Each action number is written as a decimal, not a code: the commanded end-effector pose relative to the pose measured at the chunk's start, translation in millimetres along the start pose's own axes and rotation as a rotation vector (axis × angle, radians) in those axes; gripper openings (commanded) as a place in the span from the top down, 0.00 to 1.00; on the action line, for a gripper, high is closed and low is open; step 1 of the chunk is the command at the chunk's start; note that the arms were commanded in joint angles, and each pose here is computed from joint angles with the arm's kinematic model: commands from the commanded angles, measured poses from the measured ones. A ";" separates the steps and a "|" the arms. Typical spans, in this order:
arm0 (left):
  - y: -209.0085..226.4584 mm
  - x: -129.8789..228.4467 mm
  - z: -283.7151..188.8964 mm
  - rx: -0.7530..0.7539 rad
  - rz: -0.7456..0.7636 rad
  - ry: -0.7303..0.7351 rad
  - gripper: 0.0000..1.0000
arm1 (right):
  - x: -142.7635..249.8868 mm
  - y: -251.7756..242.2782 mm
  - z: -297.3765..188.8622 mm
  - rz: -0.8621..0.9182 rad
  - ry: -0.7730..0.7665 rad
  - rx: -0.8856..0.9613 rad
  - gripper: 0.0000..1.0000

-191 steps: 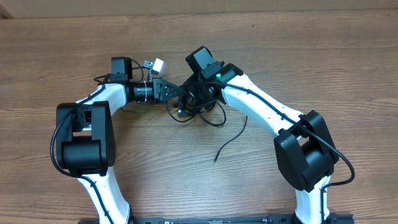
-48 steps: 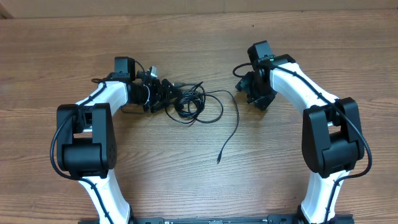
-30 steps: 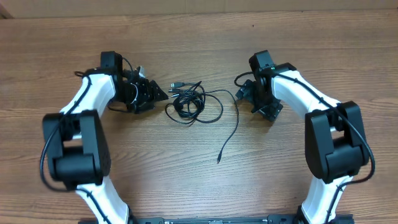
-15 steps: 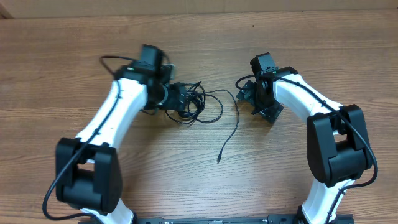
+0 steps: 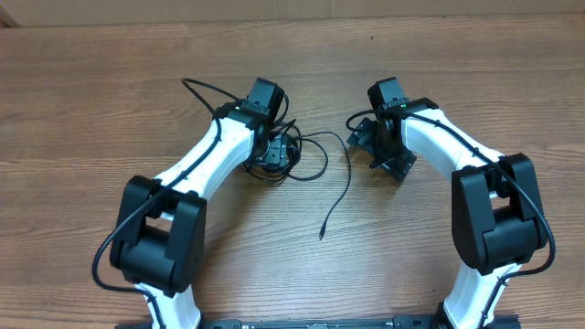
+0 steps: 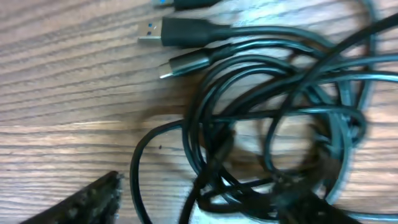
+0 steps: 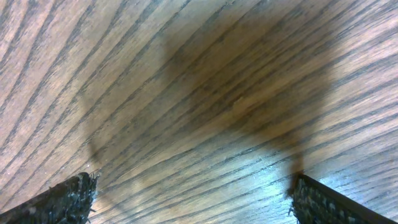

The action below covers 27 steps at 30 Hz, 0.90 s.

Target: Untangle cables

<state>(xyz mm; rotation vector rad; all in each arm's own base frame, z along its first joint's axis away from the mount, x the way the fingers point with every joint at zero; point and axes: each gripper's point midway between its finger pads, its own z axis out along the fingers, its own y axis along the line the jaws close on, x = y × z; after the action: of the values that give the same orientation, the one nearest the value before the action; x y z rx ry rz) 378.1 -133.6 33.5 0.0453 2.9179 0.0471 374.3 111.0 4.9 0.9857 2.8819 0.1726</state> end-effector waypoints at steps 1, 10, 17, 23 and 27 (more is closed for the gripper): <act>2.3 4.7 15.2 -0.039 -0.019 0.028 0.37 | 16.2 -19.6 23.3 -0.003 0.064 0.064 0.00; 2.9 9.6 24.2 -0.048 -0.023 0.053 0.96 | 15.9 -19.5 23.3 -0.003 0.064 0.063 0.00; 0.2 0.0 2.9 -0.019 -0.030 0.001 0.96 | 16.1 -19.5 23.3 -0.003 0.064 0.063 0.00; -12.5 -18.8 -64.3 0.118 -0.046 -0.139 0.96 | 16.2 -19.6 23.3 -0.003 0.064 0.063 0.00; -20.9 -27.2 -118.0 0.231 -0.063 -0.250 0.96 | 16.0 -19.3 23.3 -0.003 0.063 0.062 0.00</act>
<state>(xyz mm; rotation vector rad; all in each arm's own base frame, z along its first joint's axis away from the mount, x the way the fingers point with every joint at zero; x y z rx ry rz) 381.1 -146.9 100.5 0.0115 2.7735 -0.1235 374.3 111.0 4.9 0.9857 2.8817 0.1721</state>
